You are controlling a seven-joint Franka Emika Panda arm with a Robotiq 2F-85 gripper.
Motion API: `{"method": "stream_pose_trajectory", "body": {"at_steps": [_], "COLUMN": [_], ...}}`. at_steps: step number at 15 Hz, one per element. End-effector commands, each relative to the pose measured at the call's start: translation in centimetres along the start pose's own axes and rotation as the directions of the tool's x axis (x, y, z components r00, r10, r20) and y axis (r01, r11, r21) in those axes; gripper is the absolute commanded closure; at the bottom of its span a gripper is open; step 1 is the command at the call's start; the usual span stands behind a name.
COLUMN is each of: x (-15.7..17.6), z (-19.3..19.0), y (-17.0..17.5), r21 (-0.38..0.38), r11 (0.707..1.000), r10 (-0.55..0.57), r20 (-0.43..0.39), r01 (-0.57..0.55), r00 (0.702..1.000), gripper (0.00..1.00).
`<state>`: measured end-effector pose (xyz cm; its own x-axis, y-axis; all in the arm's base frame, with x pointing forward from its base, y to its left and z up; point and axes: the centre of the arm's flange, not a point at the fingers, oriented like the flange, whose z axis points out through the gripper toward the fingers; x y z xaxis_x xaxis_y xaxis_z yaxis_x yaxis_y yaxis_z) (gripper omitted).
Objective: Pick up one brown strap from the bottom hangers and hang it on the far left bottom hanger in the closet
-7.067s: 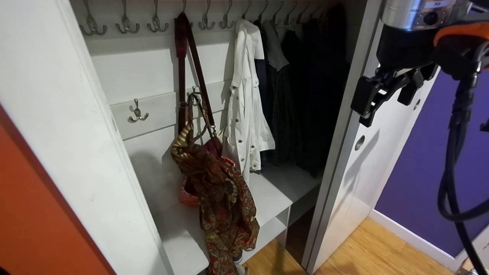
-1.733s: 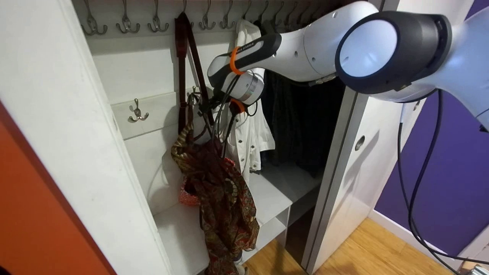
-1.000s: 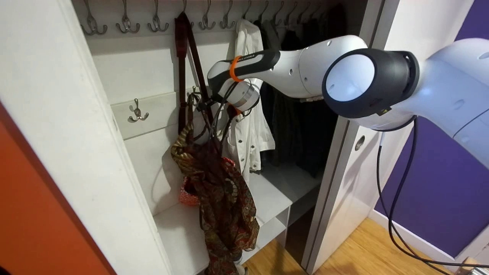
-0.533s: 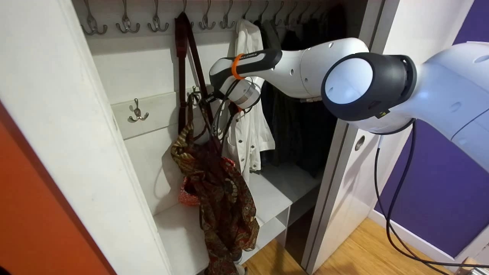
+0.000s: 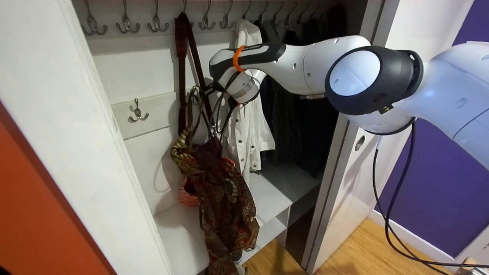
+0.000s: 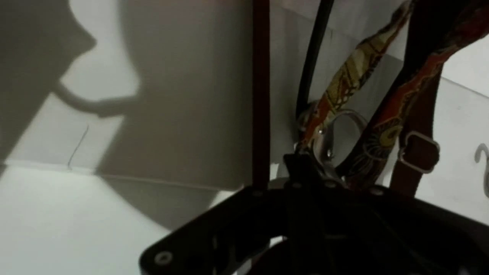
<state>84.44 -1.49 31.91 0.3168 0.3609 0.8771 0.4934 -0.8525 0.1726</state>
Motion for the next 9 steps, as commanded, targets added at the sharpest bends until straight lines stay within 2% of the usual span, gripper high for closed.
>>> {"method": "stream_pose_trajectory", "body": {"at_steps": [1, 6, 9], "x": [0.4, 1.7, 2.6], "z": [-1.8, -3.8, -4.5], "y": [0.5, 0.5, 0.1], "r21": [-0.023, -0.033, -0.005], "r11": [0.998, 0.99, 0.984], "r10": [-0.054, -0.139, -0.175], "r20": [-0.071, -0.153, -0.177], "r01": [0.052, 0.135, 0.177], "r00": [0.996, 0.978, 0.969], "gripper": [1.0, 1.0, 1.0]}}
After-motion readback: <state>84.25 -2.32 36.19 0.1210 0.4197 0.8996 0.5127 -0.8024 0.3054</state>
